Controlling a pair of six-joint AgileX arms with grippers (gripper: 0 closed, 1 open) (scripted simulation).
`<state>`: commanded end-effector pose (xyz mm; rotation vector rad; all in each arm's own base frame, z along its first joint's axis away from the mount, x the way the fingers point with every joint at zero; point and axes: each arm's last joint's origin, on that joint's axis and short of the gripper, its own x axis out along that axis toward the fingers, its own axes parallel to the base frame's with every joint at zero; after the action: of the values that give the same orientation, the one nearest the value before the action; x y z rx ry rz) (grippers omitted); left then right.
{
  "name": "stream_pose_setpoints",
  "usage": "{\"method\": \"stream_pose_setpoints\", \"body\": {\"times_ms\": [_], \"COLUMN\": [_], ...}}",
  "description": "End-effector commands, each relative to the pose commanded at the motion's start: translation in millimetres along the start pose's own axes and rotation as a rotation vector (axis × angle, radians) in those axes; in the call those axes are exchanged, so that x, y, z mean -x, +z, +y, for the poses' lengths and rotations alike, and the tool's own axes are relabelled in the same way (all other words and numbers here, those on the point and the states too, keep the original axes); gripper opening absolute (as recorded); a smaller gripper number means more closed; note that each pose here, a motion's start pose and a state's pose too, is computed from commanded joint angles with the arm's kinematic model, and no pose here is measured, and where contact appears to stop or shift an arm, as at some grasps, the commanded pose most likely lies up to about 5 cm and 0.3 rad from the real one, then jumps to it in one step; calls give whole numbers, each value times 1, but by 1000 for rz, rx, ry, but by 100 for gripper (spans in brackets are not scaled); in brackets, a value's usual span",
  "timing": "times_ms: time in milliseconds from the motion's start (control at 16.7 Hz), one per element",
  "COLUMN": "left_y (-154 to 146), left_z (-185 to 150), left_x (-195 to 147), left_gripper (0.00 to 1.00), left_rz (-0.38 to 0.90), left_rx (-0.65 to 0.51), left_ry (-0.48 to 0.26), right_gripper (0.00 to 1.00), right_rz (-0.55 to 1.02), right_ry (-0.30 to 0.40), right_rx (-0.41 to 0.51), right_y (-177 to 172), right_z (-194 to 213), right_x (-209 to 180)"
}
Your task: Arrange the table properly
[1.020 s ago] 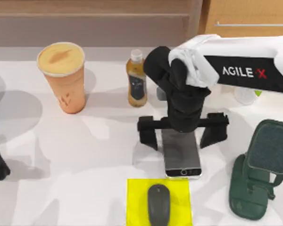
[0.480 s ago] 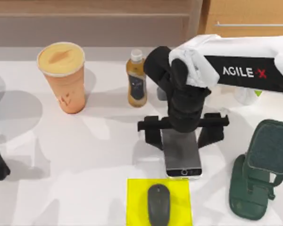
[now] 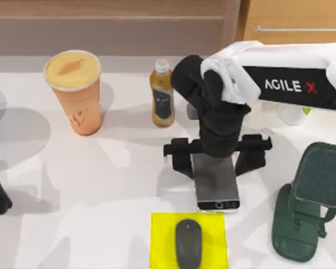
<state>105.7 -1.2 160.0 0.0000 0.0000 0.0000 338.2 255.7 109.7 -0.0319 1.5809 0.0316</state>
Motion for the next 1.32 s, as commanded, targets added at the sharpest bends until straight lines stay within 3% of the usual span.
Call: {"method": "stream_pose_setpoints", "body": {"times_ms": [360,780,1020,1140,1320], "left_y": [0,0,0,0,0], "left_z": [0,0,0,0,0], "left_x": [0,0,0,0,0], "left_gripper": [100,100,100,100,100], "left_rz": [0,0,0,0,0], "left_rx": [0,0,0,0,0], "left_ry": [0,0,0,0,0], "right_gripper": [0,0,0,0,0], "right_rz": [0,-7,-7,-39,-139], "right_ry": [0,0,-3,-20,-98], "right_rx": [0,3,2,1,-6], "right_y": [0,-1,-2,-13,-60], "right_z": [0,0,0,8,30], "right_x": [0,34,33,43,66]}}
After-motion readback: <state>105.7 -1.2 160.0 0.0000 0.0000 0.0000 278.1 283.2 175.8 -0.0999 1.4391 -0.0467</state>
